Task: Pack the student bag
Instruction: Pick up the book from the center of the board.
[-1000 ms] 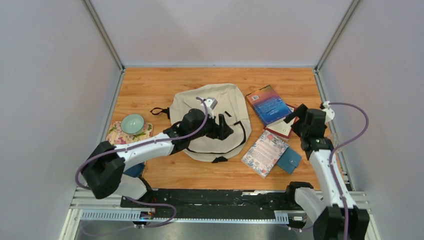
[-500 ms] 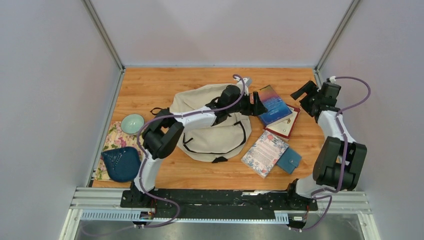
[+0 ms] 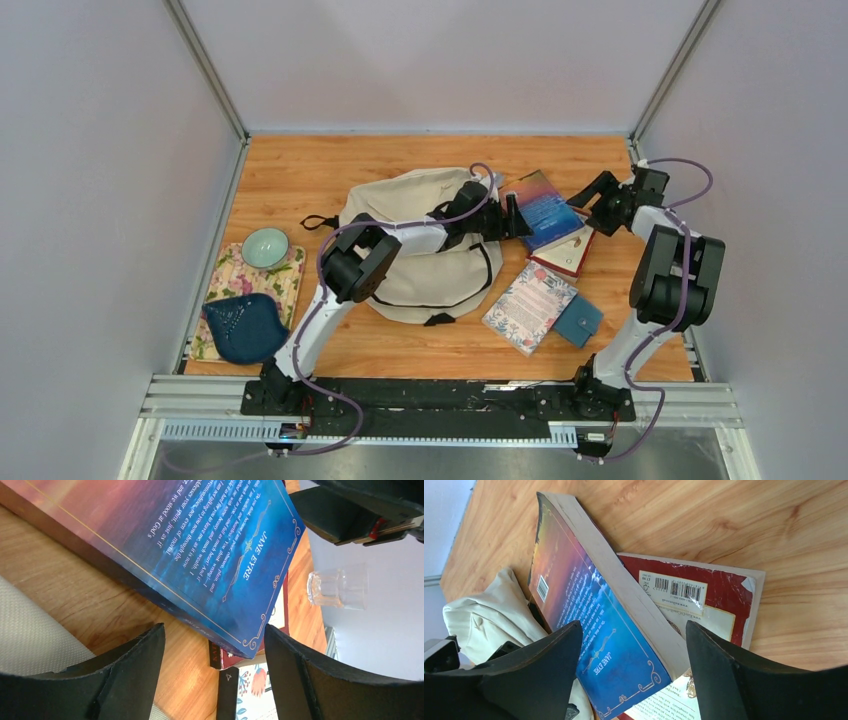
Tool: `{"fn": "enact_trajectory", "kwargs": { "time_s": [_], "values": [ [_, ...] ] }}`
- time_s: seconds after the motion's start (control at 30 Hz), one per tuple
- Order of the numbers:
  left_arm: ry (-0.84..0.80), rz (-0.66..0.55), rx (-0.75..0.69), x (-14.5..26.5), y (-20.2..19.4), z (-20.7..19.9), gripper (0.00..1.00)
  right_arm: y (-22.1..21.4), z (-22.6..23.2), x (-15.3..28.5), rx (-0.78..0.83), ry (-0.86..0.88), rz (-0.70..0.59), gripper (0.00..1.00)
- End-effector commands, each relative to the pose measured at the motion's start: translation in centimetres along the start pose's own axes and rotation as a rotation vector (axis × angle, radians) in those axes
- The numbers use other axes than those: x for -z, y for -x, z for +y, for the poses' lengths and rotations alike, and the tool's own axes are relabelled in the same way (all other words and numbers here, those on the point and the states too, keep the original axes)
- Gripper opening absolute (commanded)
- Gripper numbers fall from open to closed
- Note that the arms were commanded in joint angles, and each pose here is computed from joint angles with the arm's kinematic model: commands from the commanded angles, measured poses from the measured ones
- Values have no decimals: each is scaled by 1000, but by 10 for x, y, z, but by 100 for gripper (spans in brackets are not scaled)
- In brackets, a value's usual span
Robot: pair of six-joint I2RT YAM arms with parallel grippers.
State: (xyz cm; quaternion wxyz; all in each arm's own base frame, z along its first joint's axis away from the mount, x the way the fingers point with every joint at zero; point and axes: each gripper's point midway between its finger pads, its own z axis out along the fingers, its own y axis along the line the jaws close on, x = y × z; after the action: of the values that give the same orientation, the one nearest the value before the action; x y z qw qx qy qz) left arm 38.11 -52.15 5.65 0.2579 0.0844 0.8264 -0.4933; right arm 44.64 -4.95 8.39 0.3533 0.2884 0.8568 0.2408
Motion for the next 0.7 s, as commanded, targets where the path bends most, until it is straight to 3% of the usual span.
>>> {"fn": "enact_trajectory", "kwargs": {
  "time_s": [0.0,0.2,0.43,0.67],
  "values": [
    [-46,4,36,-8,4,-9,80,1,11,-7,12,82,32,77],
    [-114,50,61,-24,0,-17,79,-28,17,-7,-31,172,122,66],
    [-169,74,53,-23,-1,-30,69,-47,36,16,-59,281,134,47],
    [-175,83,51,-21,-1,-33,62,-48,53,35,-16,346,110,47]
  ]
}}
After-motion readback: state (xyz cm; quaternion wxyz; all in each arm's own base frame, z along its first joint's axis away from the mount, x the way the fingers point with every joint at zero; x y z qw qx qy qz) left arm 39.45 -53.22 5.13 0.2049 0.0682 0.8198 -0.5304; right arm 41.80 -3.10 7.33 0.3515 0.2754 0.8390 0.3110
